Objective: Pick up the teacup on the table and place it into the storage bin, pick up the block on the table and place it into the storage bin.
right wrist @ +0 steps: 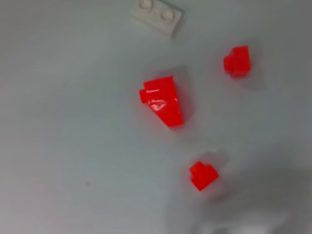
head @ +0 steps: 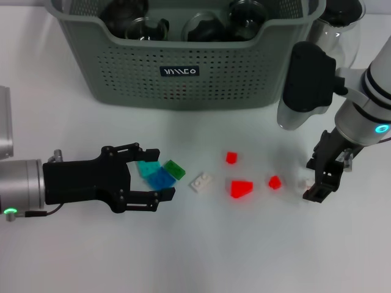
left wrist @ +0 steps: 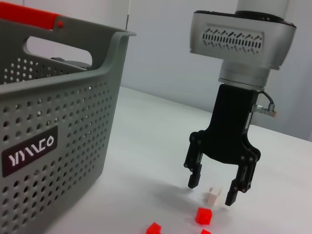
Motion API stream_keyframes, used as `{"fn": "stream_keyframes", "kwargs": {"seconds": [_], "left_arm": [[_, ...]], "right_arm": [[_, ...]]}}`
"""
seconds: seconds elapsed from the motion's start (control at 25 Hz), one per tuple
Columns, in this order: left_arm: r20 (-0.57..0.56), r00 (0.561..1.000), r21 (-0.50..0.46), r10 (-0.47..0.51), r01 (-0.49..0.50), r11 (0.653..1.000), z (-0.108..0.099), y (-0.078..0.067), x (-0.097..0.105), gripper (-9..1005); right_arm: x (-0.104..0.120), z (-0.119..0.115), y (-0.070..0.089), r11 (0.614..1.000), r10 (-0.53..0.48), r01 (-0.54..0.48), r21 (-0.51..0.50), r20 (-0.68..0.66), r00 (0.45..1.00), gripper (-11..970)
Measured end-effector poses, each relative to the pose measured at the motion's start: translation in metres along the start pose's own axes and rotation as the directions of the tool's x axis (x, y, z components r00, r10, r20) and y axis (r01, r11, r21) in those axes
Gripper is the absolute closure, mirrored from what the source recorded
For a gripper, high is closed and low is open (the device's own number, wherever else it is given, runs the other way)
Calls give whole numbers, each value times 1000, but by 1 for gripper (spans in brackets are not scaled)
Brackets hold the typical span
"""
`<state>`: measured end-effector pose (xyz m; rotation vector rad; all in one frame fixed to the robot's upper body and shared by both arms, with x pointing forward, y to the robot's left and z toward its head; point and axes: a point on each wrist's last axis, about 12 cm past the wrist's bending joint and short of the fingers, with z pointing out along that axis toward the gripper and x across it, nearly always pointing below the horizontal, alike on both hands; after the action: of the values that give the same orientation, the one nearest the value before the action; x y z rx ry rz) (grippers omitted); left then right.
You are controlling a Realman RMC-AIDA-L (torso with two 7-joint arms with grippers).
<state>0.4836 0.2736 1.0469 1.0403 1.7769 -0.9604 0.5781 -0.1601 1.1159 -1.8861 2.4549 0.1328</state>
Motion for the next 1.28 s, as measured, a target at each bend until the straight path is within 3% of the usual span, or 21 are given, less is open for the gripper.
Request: {"fn": "stream_keyframes", "kwargs": {"seconds": [0.4,0.64,0.76,0.96,1.28], "left_arm": [[-1,1000,-4,0,0,1000,0,1,0,138],[-4,1000,-6,0,0,1000,0,1,1,138],[-3,1000,-6,-1,1,1000,0,1,1,138],[-3,1000,-6,-1,1,1000,0,1,1,138],[-4,1000,-6,1,-1,1000,0,1,0,138]], "right_arm": [[-2,2,2,1000,-17,17,6,-7,1000,342],[-3,3,3,1000,-26,26,11,-15,1000,576],[-2,2,3,1000,-24,24,13,-17,1000,754],[-4,-4,3,999,-26,26,28,0,1000,781],[-18,-48,-1,996,-52,43,74,118,992,779]]}}
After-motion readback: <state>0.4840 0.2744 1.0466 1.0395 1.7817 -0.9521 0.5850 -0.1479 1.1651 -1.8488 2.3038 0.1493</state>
